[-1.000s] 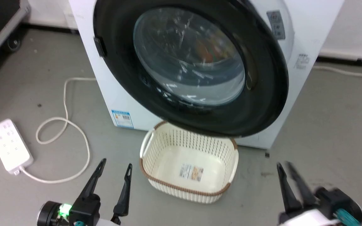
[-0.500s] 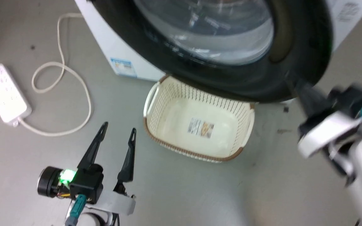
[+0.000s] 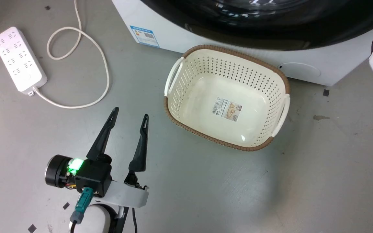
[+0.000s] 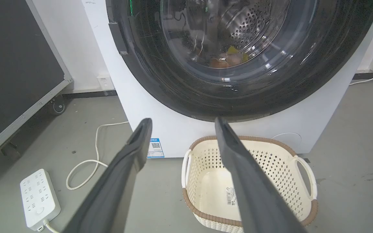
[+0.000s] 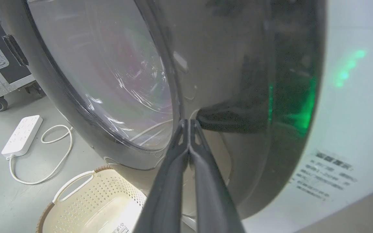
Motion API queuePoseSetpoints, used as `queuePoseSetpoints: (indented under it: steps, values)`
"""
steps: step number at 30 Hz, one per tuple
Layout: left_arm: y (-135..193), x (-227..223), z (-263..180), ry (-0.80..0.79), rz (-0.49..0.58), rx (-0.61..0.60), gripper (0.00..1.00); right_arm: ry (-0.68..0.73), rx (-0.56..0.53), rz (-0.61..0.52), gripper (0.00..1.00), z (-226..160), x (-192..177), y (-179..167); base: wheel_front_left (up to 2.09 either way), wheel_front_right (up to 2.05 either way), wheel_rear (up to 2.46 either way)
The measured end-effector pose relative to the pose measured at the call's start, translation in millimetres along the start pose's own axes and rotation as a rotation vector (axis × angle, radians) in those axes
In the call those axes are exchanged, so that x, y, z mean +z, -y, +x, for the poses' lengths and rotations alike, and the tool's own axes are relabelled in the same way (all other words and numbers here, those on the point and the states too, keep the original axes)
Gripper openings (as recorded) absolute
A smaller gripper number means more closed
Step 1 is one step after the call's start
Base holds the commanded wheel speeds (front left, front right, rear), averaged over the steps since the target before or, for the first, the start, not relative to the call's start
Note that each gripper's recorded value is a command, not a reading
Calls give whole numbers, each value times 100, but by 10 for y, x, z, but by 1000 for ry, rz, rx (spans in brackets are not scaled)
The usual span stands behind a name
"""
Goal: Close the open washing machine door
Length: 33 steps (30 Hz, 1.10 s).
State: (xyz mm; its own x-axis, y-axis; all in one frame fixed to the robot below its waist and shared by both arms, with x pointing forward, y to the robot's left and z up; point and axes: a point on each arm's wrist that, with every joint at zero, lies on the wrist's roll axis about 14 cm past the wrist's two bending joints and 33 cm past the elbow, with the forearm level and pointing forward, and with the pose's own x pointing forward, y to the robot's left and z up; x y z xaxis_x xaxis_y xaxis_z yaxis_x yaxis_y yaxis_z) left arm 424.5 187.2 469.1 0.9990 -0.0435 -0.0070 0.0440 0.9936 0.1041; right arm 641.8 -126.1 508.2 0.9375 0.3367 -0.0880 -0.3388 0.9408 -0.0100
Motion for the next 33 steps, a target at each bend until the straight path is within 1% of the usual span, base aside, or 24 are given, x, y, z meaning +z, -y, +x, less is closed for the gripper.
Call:
queuePoseSetpoints:
  steps: [8, 11, 12, 13, 14, 20, 23, 26, 33]
  values:
    - [-47, 9, -1, 2, -9, 24, 100, -16, -19, 41, 0, 95, -64, -8, 0, 0, 0]
    - [-69, 60, -15, 15, -9, 28, 100, 16, -28, 48, 0, 52, 27, -5, 0, 0, 0]
    - [-77, 84, -22, 21, -10, 30, 100, 31, -30, 47, 2, 26, 75, -3, 0, 0, 0]
    - [-89, 115, -30, 29, -14, 34, 100, 50, -32, 47, 43, -12, 120, -5, 0, 0, 0]
    - [-103, 152, -38, 39, -16, 39, 100, 70, -35, 43, 100, -62, 161, -1, 0, 0, 0]
    - [-111, 329, -171, 80, -35, 43, 100, 160, -58, 27, 100, -517, 289, -15, 0, 0, 0]
    - [-96, 363, -298, 84, -44, 38, 100, 216, -63, 12, 100, -824, 394, -70, 0, 0, 0]
    - [-60, 429, -412, 99, -58, 23, 100, 247, -58, -26, 100, -1184, 420, -186, 0, 0, 0]
    - [40, 556, -587, 136, -79, -15, 100, 309, -159, 12, 100, -2057, 378, -278, 0, 0, 0]
